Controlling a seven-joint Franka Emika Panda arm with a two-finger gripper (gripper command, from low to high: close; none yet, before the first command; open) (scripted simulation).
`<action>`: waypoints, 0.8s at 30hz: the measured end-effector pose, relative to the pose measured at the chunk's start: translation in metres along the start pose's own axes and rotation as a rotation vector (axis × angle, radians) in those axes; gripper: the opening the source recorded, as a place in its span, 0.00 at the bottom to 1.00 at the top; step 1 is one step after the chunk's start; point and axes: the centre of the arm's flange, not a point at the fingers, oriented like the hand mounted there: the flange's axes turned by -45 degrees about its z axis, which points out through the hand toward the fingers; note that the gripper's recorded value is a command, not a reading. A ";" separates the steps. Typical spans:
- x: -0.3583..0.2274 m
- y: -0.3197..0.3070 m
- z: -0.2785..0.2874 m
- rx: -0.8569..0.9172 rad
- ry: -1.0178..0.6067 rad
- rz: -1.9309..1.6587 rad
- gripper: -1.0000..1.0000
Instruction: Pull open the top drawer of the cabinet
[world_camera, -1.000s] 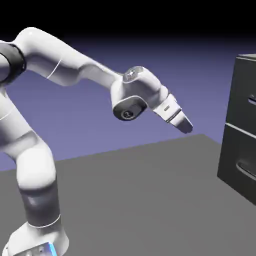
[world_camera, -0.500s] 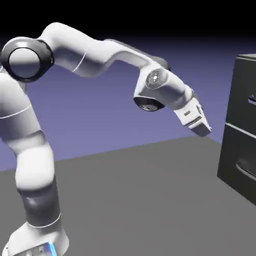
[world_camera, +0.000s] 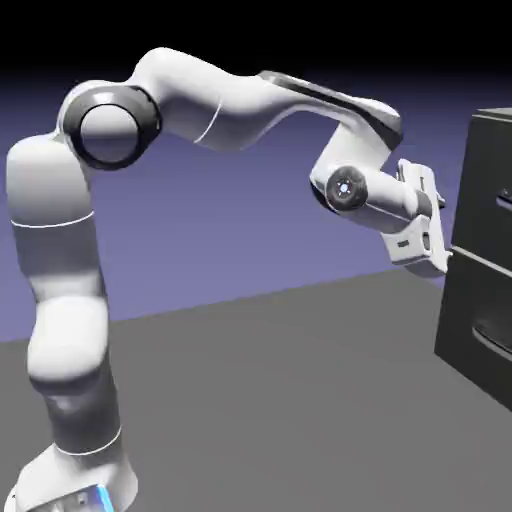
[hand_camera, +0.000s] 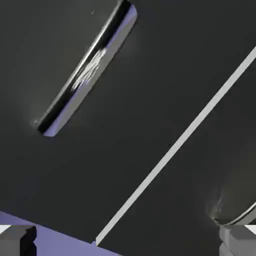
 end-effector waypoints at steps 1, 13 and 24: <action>0.001 0.000 0.004 0.014 0.011 0.023 0.50; 0.015 -0.002 0.057 0.181 0.159 0.298 0.50; 0.031 -0.007 0.098 0.301 0.308 0.530 0.50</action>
